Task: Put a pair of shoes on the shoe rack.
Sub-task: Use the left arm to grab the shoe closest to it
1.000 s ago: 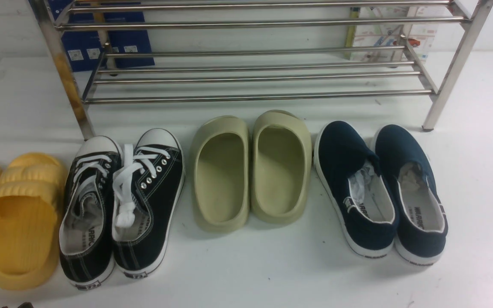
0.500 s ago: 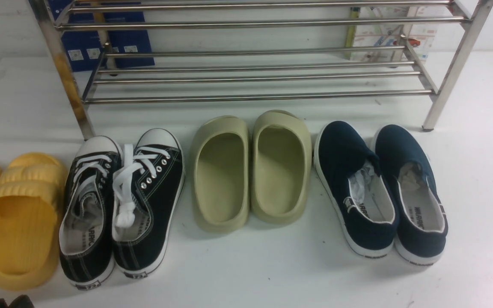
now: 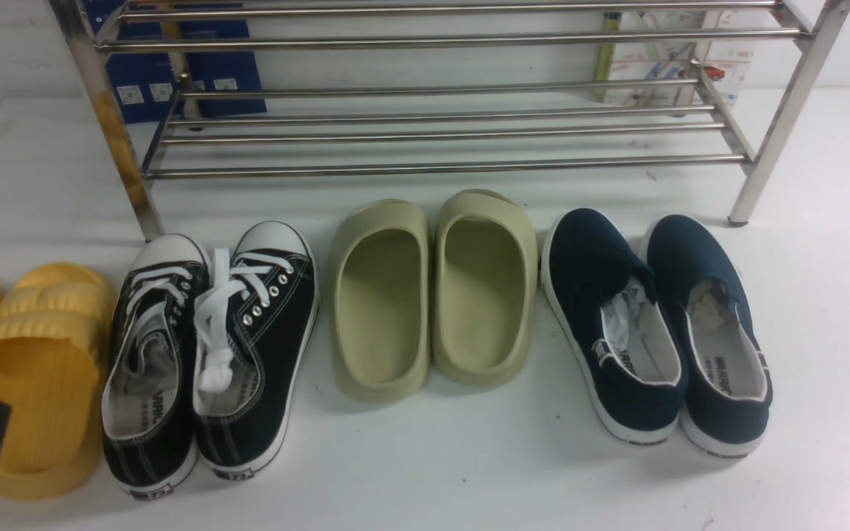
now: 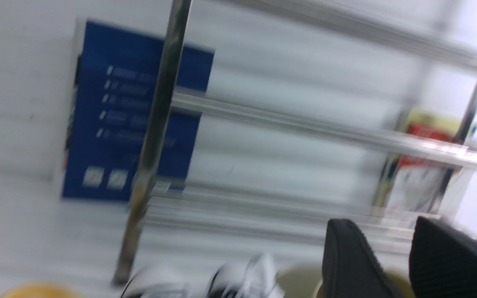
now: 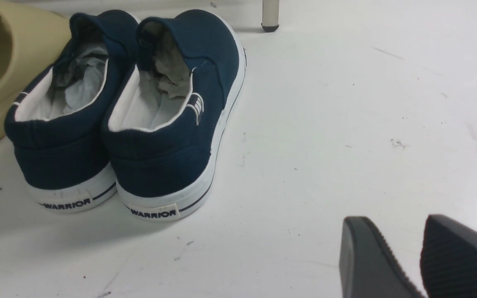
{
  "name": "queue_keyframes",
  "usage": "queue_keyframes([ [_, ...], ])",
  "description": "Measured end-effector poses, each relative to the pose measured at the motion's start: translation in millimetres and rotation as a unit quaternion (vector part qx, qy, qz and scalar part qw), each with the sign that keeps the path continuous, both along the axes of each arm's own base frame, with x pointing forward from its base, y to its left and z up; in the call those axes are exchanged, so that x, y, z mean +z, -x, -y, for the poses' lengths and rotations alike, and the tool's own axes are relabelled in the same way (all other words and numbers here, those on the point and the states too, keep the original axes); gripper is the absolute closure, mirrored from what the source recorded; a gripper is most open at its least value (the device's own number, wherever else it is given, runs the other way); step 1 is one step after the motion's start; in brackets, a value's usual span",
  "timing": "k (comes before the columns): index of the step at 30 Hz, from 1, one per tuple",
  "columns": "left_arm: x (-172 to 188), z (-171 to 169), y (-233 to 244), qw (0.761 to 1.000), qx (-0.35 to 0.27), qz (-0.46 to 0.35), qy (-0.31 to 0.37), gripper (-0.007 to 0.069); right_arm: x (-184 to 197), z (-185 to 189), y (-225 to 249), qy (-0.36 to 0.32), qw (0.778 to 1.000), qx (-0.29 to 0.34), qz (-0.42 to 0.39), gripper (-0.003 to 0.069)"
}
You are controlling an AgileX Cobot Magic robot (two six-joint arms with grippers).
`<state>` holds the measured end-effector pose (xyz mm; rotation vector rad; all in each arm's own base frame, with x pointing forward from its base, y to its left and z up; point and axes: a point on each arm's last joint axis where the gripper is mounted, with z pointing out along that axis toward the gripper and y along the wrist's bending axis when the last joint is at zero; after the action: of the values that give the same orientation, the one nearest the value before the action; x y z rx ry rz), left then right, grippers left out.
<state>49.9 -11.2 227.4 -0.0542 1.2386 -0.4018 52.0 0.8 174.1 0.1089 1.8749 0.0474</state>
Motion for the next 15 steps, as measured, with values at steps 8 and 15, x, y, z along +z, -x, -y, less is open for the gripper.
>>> queue_keyframes([
  [8, 104.6, -8.7, 36.6, 0.968, -0.059, 0.183, 0.160, 0.0386, 0.0, 0.0, 0.0, 0.000, 1.000, 0.000, 0.000, 0.0419],
  [15, 186.4, -3.7, 11.9, 0.979, -0.049, -0.070, 0.185, 0.0386, 0.0, 0.0, 0.0, 0.000, 1.000, 0.000, 0.000, 0.0419],
])
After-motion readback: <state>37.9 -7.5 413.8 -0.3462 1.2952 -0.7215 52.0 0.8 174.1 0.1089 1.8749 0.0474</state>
